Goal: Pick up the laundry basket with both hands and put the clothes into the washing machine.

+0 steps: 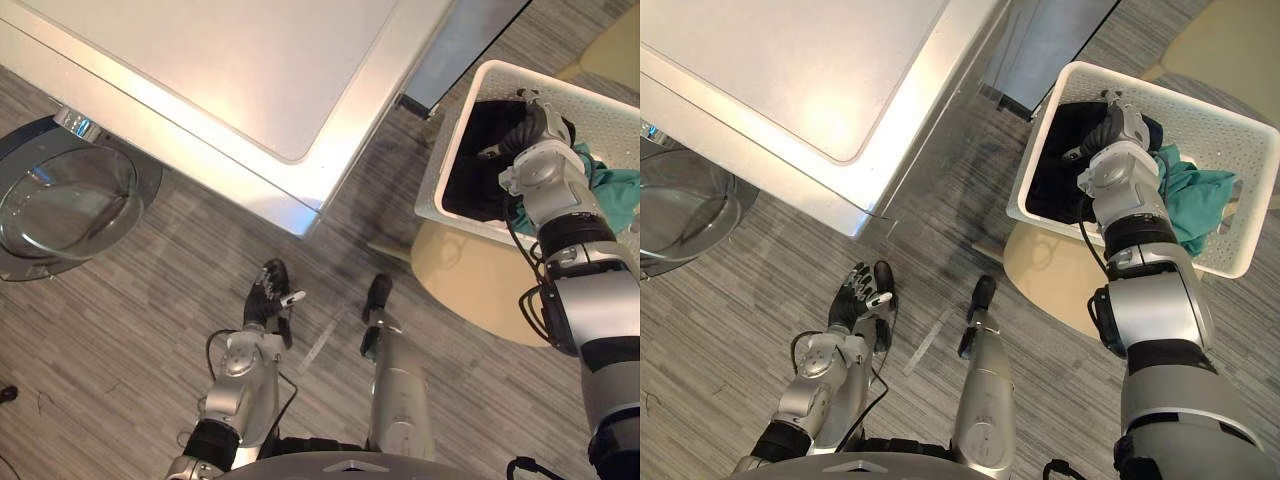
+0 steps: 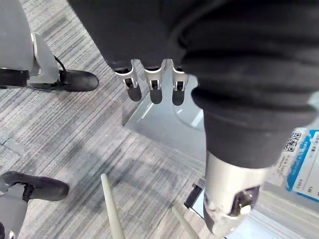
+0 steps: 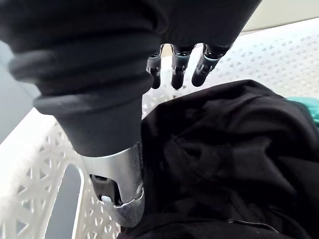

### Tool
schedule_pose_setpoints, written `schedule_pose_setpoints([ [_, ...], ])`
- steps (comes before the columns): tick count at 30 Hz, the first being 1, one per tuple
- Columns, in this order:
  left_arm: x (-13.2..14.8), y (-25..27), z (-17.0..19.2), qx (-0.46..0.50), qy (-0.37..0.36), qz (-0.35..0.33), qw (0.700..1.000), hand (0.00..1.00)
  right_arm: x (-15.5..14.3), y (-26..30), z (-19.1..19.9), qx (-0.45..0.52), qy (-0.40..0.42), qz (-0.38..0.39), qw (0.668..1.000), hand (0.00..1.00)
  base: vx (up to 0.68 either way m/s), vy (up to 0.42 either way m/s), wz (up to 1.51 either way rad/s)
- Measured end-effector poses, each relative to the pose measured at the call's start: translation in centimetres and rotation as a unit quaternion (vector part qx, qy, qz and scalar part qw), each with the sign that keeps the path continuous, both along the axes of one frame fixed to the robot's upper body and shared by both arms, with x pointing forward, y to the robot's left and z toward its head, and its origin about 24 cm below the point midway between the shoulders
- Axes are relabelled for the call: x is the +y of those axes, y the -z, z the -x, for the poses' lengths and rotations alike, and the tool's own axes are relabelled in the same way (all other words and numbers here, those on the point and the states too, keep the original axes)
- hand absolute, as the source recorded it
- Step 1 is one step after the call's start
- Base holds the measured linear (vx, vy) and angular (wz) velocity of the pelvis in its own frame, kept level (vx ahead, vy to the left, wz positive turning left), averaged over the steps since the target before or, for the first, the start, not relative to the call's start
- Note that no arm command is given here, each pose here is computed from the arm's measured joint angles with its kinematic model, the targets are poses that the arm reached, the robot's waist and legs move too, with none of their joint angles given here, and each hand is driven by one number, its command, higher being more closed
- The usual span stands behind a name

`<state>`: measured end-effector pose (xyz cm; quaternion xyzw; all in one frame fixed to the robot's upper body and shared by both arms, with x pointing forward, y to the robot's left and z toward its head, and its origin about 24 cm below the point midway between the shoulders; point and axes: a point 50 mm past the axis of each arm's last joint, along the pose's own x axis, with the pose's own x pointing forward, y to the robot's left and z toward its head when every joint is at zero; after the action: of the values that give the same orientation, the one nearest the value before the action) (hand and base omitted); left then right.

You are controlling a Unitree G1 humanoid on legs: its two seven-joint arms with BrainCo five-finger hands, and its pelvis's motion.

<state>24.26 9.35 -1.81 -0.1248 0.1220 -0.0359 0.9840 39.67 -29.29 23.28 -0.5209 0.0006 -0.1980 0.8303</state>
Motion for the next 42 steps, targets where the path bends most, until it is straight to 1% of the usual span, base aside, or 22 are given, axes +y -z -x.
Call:
schedule_pose_setpoints([
  [4,-0.6,-1.2,-0.5,-0.023,-0.001,0.016,1.000,0.00,0.0,-2.3,0.0,-0.020,-0.003,0.039,0.999,0.00,-0.01,-0.025,0.10],
  [8,-1.0,-2.1,-0.9,-0.040,0.001,0.034,0.999,0.00,-1.2,-2.9,0.4,0.004,0.005,0.066,0.998,0.00,0.01,-0.014,0.12],
  [12,-1.2,-2.4,-0.9,-0.046,0.001,0.043,0.998,0.00,-1.4,-1.0,0.2,0.065,-0.004,0.057,0.996,0.00,0.04,-0.022,0.13],
  [16,-1.3,-2.5,-0.9,-0.049,0.009,0.044,0.998,0.00,-1.8,-0.1,0.3,0.096,-0.005,0.047,0.994,0.00,0.04,-0.023,0.09],
  [21,-1.4,-2.6,-1.0,-0.050,0.014,0.045,0.998,0.00,-2.6,3.4,1.0,0.155,-0.007,0.040,0.987,0.00,0.02,-0.029,0.06],
  [24,-1.4,-2.8,-1.2,-0.054,0.015,0.045,0.997,0.00,-2.8,4.1,1.2,0.163,-0.004,0.033,0.986,0.00,0.00,-0.023,0.03],
  [26,-1.5,-2.9,-1.3,-0.057,0.017,0.045,0.997,0.00,-3.1,4.5,1.4,0.161,-0.003,0.010,0.987,0.00,0.00,0.000,0.00],
  [27,-1.5,-2.9,-1.3,-0.058,0.018,0.045,0.997,0.00,-3.1,4.8,1.5,0.162,-0.003,0.005,0.987,1.00,0.00,0.000,0.00],
  [30,-1.5,-2.9,-1.3,-0.055,0.017,0.059,0.997,0.00,-3.6,5.5,1.8,0.157,0.003,-0.027,0.987,1.00,0.00,-0.007,0.01],
  [34,-1.5,-3.0,-1.3,-0.054,0.015,0.077,0.995,0.00,-4.0,5.3,2.0,0.148,0.011,-0.029,0.989,1.00,-0.01,-0.025,0.08],
  [36,-1.2,-3.7,-1.5,-0.068,0.008,0.089,0.994,0.00,-4.6,4.7,2.3,0.129,0.021,-0.027,0.991,1.00,-0.02,-0.015,0.07],
  [40,-1.0,-3.9,-1.6,-0.073,-0.002,0.100,0.992,0.00,-4.7,4.3,2.3,0.095,0.031,-0.030,0.995,1.00,-0.03,-0.014,0.01],
  [42,-0.7,-3.9,-1.7,-0.070,-0.015,0.107,0.992,0.00,-4.9,3.9,2.4,0.058,0.041,-0.059,0.996,1.00,-0.04,-0.019,-0.05],
])
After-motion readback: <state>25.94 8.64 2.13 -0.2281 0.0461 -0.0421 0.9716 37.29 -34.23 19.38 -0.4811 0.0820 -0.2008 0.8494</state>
